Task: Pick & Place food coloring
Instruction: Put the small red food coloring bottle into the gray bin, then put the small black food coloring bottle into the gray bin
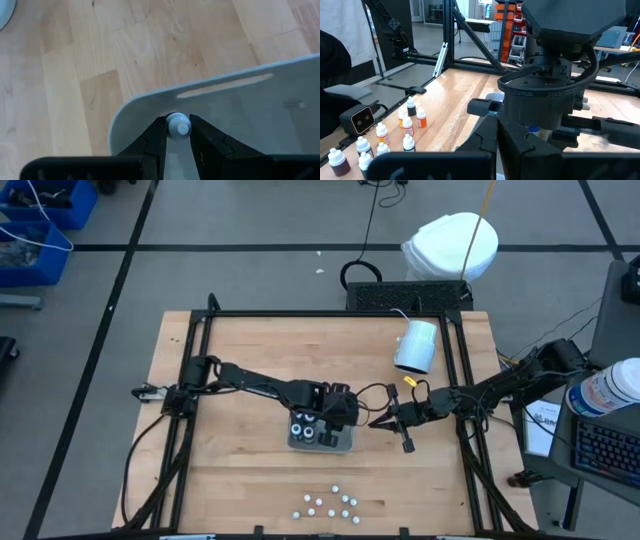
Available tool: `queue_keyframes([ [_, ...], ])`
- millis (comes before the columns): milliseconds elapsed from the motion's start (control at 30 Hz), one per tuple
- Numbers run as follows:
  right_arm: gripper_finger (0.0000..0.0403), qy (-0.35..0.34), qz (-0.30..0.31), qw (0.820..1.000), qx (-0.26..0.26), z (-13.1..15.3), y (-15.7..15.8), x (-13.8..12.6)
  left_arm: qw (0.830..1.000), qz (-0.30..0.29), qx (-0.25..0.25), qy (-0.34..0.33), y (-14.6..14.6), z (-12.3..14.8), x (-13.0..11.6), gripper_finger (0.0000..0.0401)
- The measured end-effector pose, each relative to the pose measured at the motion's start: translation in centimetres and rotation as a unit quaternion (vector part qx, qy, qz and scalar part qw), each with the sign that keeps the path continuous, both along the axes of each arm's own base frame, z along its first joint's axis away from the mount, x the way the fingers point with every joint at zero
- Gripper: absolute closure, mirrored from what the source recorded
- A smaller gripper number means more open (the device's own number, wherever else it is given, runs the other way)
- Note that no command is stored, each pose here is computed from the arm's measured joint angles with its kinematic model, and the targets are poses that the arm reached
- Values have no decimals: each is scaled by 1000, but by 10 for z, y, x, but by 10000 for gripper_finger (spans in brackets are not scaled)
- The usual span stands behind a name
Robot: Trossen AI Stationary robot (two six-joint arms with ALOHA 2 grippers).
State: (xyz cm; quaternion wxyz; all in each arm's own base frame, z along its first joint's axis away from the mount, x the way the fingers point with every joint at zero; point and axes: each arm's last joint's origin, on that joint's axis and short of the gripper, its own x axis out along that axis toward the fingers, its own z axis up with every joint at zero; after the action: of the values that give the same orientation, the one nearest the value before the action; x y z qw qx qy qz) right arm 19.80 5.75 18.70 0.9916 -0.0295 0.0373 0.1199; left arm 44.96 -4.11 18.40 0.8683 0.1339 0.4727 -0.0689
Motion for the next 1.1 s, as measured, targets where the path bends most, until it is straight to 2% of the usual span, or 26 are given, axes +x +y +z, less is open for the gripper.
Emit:
queue_keyframes([
  [167, 399, 0, 0, 1000, 0, 0, 0, 0, 1000, -1, -3, 0, 1, -1, 0, 323],
  [433, 399, 0, 0, 1000, 0, 0, 0, 0, 1000, -10, 2, 15, 0, -22, 6, 323],
  [767, 399, 1, 0, 1000, 0, 0, 0, 0, 1000, -16, 4, 16, -1, -22, 6, 319],
  [867, 399, 1, 0, 1000, 0, 0, 0, 0, 1000, -19, 4, 14, -3, -18, 4, 303],
  [1100, 399, 1, 0, 1000, 0, 0, 0, 0, 1000, -21, 7, -13, -4, 6, 0, 231],
])
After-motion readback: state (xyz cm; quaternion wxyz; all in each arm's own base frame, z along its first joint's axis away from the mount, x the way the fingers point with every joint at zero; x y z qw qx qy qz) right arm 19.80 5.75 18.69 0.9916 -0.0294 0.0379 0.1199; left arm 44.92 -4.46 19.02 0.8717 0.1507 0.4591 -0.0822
